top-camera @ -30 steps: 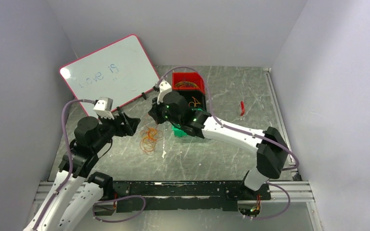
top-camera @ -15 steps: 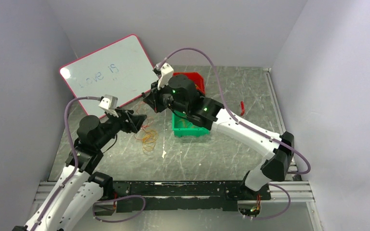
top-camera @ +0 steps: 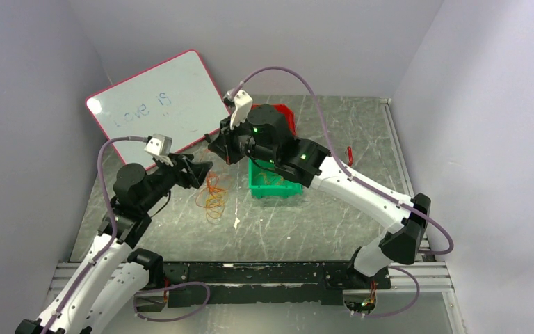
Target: Untangle the cables
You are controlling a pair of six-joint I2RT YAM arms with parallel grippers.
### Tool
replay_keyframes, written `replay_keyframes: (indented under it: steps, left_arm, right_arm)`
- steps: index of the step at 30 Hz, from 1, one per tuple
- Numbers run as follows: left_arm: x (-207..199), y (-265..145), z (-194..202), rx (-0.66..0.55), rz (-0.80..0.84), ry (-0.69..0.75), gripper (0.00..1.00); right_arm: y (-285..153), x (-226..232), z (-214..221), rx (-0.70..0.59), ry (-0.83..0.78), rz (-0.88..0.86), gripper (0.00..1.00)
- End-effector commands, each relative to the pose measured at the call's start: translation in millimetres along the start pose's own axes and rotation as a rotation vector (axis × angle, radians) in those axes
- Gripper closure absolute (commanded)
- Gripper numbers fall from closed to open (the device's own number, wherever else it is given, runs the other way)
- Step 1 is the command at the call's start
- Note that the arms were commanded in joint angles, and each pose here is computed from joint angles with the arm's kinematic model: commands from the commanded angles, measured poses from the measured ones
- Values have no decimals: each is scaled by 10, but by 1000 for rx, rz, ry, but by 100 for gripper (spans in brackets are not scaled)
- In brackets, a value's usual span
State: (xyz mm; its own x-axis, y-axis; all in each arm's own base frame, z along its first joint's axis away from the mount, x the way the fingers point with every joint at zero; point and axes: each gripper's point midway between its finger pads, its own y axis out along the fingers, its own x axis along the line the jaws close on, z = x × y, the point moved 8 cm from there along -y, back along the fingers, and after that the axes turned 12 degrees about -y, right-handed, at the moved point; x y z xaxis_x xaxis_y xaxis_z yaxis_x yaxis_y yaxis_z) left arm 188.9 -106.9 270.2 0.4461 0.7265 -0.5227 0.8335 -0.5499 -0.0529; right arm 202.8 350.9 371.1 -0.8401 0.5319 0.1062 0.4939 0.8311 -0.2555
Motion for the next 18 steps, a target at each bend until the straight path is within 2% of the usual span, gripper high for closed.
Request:
replay_keyframes:
  steps: [1,4,8,9,11,13,18]
  left_arm:
    - [-101,38,-189,-68,69,52,24]
    - [-114,74,-164,-45,101,62,31]
    - [-120,79,-147,-26,111,61,52]
    - [-122,73,-147,-24,110,61,58]
    - [-127,58,-147,-19,109,61,80]
    - [-128,41,-153,-17,102,64,92]
    - [-143,-15,-171,-2,92,82,93]
  right_arm:
    - [-114,72,-152,-35,9,-55,100]
    - [-146,86,-188,-50,10,-66,100]
    - [-222,45,-208,-73,-2,-23,100]
    - [-244,19,-196,-77,-5,1,100]
    - [-284,-34,-170,-80,-14,47,100]
    - [-310,-82,-125,-69,-24,86,100]
    - [-370,-120,-3,-45,-40,110,100]
